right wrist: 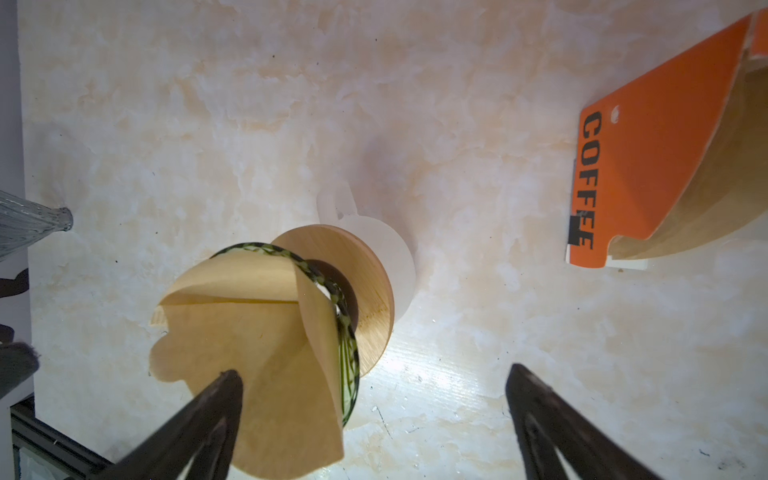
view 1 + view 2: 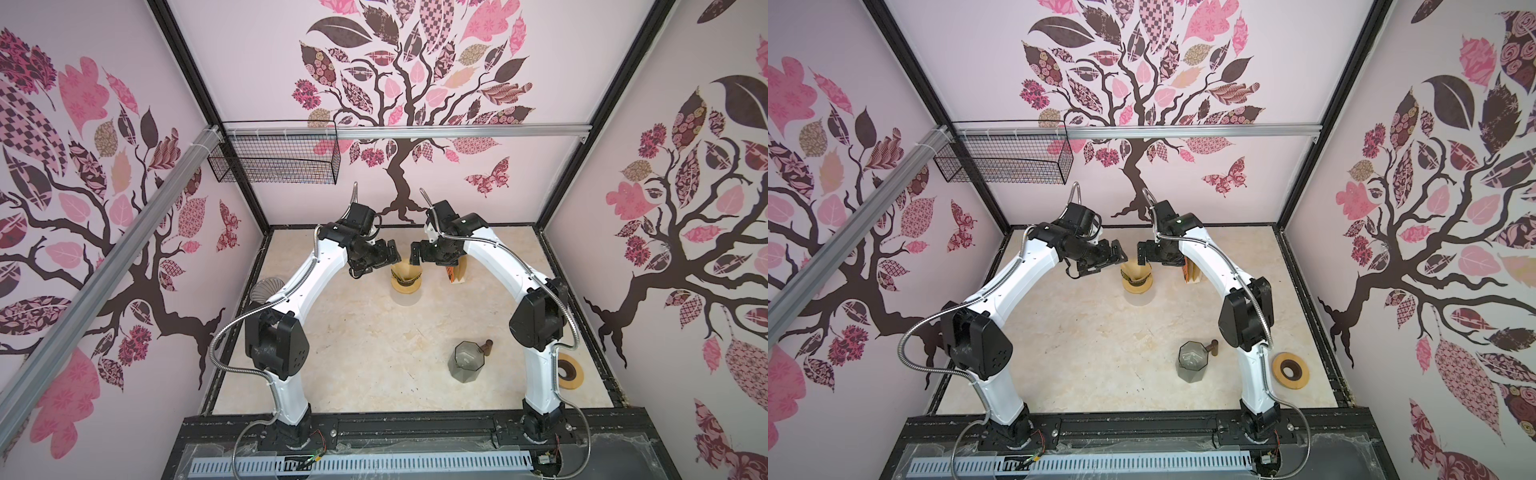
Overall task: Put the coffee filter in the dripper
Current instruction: 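Bring the left gripper to the filter in the dripper while the right gripper holds it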
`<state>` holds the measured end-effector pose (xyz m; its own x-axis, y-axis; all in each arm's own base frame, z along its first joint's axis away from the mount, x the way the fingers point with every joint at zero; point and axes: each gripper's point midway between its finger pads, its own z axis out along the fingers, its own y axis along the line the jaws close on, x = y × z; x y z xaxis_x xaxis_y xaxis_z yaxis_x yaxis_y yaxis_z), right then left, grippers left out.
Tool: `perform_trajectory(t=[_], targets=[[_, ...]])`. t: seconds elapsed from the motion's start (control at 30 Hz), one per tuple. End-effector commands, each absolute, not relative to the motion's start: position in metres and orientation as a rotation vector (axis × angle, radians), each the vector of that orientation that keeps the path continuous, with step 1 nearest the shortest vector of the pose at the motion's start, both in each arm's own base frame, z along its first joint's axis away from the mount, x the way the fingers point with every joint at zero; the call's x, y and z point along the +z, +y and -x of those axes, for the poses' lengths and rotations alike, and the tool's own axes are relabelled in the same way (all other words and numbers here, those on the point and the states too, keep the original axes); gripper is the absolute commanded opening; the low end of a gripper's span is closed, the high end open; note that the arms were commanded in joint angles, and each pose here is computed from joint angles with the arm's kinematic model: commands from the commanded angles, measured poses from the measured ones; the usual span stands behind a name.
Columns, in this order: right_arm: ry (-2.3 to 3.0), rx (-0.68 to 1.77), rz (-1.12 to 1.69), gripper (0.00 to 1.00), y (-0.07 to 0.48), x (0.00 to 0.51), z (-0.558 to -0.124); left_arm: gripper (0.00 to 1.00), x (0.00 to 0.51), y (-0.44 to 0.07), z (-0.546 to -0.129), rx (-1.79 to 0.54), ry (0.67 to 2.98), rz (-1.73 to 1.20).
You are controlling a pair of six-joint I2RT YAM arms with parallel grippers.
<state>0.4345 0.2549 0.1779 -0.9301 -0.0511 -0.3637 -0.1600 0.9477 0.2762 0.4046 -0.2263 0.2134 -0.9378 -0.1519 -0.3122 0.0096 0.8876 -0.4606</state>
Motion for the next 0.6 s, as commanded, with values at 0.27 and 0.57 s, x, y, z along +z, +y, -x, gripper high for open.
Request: perform_trajectory(t=[0.27,0.57], targets=[[2.69,0.384,0.185,1.0,0.243,0.197,-0.43,0.98,0.194,-0.233,-0.421,-0.56,2.758,0.06],[2.697,0.321,0.158,1.0,0.239,0.191,-0.438,0.98,0.174,-0.228,-0.412,-0.494,2.816,0.026]])
